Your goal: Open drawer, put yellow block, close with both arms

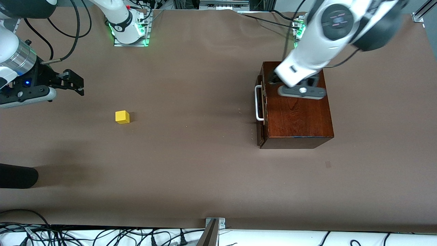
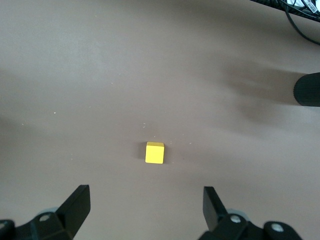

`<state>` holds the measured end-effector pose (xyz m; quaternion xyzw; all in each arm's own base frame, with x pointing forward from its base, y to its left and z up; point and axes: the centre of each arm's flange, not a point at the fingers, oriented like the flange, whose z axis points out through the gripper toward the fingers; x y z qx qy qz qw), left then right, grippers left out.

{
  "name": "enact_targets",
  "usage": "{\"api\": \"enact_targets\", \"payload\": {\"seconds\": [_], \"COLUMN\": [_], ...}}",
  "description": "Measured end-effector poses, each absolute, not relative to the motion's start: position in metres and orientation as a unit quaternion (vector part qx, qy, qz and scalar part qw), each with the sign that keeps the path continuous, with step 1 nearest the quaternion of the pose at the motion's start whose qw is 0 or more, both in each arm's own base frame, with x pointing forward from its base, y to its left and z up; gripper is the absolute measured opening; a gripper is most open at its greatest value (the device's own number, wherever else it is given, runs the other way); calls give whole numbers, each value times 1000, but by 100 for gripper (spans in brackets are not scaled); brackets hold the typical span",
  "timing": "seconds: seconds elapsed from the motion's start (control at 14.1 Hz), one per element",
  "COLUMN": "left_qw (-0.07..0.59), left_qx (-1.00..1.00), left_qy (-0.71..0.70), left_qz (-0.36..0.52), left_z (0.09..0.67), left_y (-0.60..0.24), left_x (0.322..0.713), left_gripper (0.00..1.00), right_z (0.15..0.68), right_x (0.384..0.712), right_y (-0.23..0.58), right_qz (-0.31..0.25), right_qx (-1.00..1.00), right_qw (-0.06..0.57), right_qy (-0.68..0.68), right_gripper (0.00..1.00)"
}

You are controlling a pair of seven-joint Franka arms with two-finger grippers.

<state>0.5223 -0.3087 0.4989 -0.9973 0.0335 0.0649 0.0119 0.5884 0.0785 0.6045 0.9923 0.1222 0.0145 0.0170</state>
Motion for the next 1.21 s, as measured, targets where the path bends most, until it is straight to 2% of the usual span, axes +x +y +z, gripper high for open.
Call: {"api": "enact_targets", "payload": {"seconds": [0.28,0.5,0.71,1.21], "left_qw": [46,89,124,136], "left_qx": [-997,-995,-991,-990], "left_qy": [37,27,32,35], "left_qz": [43,41,40,30], "left_z": [442,398,367,328], "left_y": [-389,-417,-414,-410], "left_x": [500,485,478,465], "left_gripper": [100,100,100,100], "right_z": [605,605,605,605], "right_x": [588,588,588,588], "right_y": [78,78,78,78], "right_qz": [15,15,15,15], "right_qx": [992,992,992,992], "right_qw": [17,17,17,17], "right_qy": [122,122,122,122], "right_gripper": [100,100,100,100]}}
